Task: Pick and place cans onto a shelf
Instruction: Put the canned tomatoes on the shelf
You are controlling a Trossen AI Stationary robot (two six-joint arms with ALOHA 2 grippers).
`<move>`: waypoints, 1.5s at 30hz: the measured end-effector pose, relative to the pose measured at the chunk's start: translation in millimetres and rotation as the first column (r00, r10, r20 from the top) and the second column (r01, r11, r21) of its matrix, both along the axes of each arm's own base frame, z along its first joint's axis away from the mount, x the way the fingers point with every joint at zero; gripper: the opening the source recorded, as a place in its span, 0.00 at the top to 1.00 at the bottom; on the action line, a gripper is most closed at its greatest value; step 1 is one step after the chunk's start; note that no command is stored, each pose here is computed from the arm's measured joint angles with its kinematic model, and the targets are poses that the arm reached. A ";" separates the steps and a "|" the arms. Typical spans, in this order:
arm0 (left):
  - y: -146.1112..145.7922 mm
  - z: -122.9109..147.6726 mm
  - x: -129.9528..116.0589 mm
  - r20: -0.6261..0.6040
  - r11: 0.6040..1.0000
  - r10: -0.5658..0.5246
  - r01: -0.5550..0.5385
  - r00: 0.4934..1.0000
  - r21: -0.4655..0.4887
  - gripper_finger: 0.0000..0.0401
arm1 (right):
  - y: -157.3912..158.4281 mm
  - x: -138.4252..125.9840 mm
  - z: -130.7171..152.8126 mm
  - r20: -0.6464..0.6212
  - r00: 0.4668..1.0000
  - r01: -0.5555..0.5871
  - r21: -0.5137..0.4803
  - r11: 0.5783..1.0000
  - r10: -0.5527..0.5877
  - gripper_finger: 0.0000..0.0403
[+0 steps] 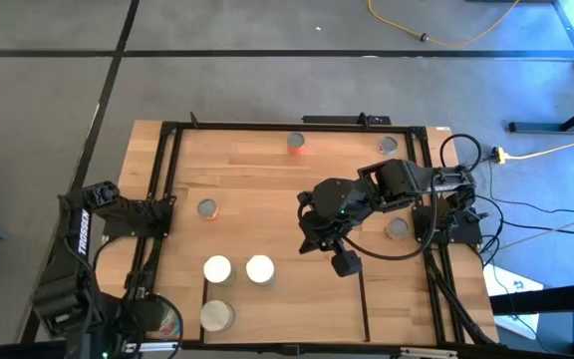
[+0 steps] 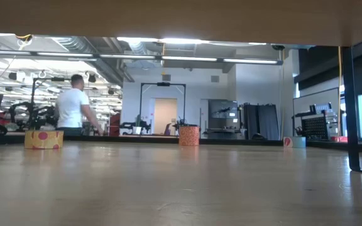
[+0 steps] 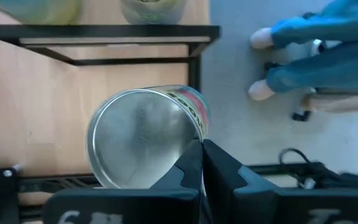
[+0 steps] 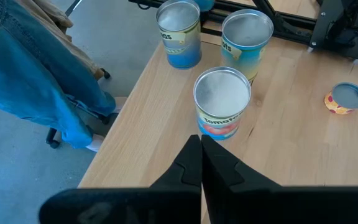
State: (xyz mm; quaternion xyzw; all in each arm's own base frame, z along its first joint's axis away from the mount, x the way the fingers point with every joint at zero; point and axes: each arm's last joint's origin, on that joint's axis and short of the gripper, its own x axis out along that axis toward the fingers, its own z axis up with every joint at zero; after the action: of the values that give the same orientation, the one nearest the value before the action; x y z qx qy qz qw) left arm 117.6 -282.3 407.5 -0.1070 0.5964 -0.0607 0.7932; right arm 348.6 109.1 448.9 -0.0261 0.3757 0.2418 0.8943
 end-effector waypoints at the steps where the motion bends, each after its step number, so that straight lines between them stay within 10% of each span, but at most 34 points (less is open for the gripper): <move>1: 0.4 2.4 -0.3 0.002 1.000 -0.007 0.007 1.000 -0.009 1.00 | 0.0 0.0 0.0 0.000 1.000 0.000 0.000 1.000 0.000 1.00; 18: 24.8 71.2 -4.1 0.324 0.988 -0.047 0.091 0.945 -0.122 1.00 | 0.1 0.0 0.0 -0.001 1.000 0.002 0.002 1.000 -0.002 1.00; 45: 78.9 94.0 56.0 0.559 0.929 -0.366 0.261 0.744 0.261 1.00 | -2.1 1.0 -0.1 0.011 0.999 0.043 -0.033 0.999 -0.043 1.00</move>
State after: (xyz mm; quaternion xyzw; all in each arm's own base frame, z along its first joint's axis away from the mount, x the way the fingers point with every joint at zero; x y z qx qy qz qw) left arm 173.6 -203.4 501.5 0.0863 0.3277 -0.1741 0.9246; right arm 349.6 107.0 448.8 -0.0340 0.3753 0.2162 0.9007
